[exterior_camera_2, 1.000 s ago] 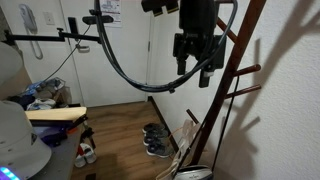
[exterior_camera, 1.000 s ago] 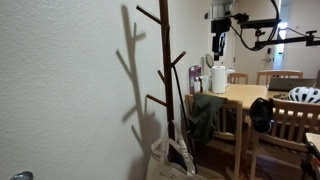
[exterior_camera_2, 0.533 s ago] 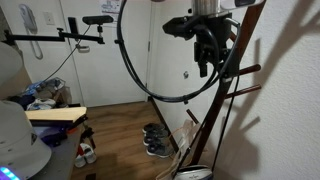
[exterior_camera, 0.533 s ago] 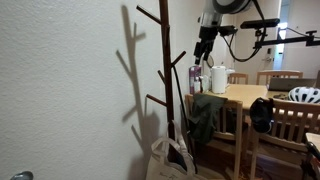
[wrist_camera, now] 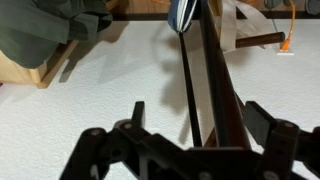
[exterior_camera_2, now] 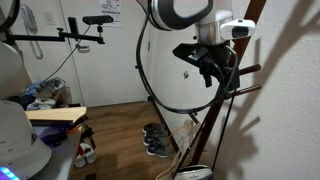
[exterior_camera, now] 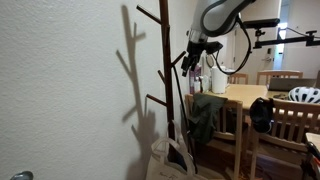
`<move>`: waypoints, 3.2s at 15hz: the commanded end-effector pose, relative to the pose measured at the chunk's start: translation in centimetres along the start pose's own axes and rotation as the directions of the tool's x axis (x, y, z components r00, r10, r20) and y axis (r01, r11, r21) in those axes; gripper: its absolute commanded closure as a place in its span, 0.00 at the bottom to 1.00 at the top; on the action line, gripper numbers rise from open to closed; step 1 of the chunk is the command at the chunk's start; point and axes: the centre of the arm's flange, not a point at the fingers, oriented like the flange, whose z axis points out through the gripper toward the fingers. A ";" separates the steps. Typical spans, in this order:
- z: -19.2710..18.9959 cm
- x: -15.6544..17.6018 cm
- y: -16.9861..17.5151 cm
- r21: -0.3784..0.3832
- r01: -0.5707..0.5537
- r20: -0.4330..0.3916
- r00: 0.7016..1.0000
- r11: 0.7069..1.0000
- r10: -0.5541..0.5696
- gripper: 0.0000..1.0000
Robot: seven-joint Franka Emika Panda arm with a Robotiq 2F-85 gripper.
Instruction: Move the blue bag from the right to the left hook
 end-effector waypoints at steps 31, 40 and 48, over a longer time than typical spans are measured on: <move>5.4 2.2 -2.3 -0.012 0.087 -0.026 0.996 0.996 -0.088 0.97; 2.7 1.5 -2.1 -0.086 0.079 -0.042 0.996 0.993 -0.083 0.94; 3.1 2.0 -2.1 -0.116 0.148 -0.038 0.988 0.982 -0.153 0.35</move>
